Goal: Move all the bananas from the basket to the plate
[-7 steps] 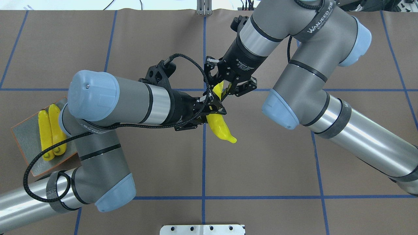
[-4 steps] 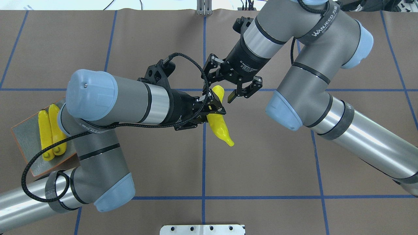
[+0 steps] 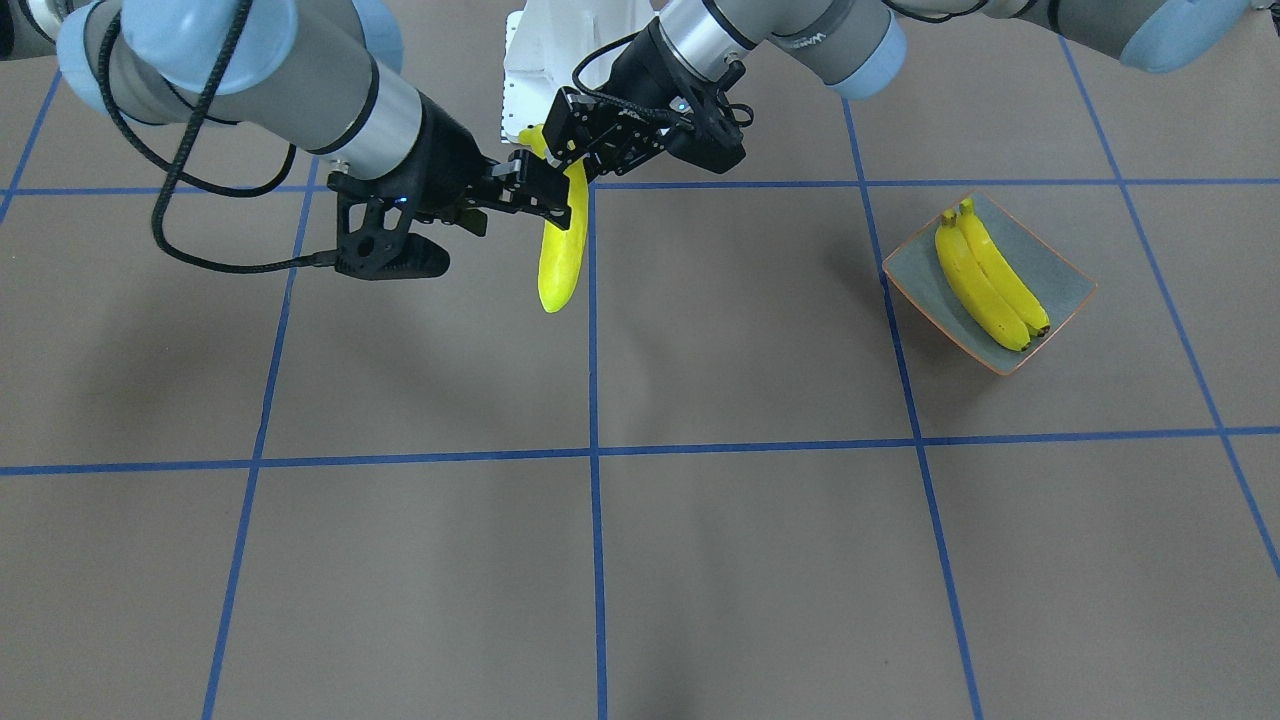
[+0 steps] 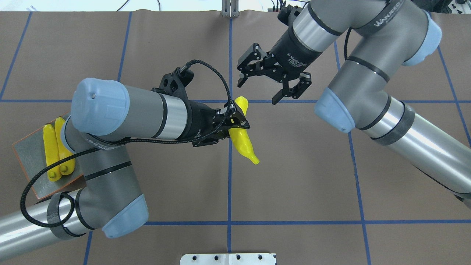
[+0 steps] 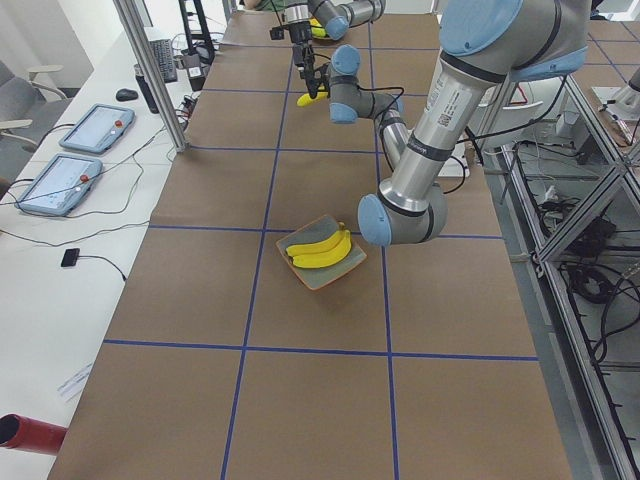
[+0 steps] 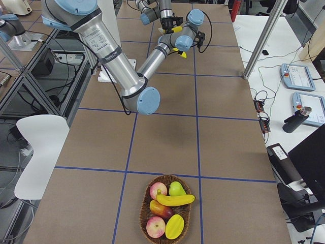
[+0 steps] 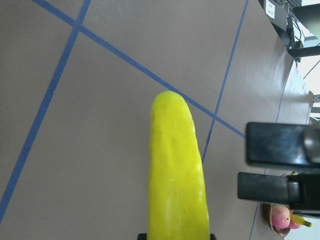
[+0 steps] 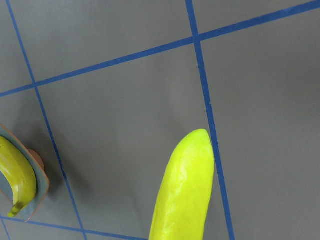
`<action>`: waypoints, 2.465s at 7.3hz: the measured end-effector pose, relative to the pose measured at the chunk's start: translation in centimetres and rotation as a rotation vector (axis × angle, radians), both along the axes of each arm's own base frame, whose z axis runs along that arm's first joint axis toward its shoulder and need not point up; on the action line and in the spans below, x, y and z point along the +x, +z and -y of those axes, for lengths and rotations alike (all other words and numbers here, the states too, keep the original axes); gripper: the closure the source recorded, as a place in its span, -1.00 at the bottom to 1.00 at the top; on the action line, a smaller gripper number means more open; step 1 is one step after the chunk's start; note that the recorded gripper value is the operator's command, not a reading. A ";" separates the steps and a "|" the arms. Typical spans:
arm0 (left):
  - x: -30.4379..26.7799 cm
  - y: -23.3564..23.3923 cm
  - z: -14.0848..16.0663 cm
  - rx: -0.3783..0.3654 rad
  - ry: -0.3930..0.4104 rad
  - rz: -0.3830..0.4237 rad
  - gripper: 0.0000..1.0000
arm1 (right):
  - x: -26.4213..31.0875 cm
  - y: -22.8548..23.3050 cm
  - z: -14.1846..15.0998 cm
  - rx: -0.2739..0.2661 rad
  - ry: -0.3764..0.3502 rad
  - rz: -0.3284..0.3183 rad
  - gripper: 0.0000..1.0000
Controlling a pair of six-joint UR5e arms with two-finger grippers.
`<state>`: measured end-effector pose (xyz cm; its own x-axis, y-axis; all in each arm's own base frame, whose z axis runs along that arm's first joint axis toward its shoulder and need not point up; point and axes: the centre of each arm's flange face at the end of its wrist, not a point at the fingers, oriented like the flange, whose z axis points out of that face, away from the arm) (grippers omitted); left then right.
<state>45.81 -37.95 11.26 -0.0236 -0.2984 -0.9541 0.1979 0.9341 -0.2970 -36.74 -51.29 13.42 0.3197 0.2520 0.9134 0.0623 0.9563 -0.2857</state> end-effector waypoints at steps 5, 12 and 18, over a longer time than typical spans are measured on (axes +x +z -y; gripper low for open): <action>-9.4 10.3 0.9 -0.279 -0.226 0.044 1.00 | 4.6 5.3 3.1 0.045 0.148 -0.082 -1.00; -18.5 21.5 -1.2 -0.443 -0.415 0.188 1.00 | 5.0 8.5 3.9 0.137 0.227 -0.170 -1.00; -20.3 29.1 -0.6 -0.462 -0.449 0.232 1.00 | 4.1 8.9 3.5 0.143 0.234 -0.189 -1.00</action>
<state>25.53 -37.39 40.37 -0.0503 -0.6850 -0.7268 0.6435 0.5343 -0.5481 -32.68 -54.75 22.37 0.4350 0.2119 0.8751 -0.2055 0.9696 -0.1326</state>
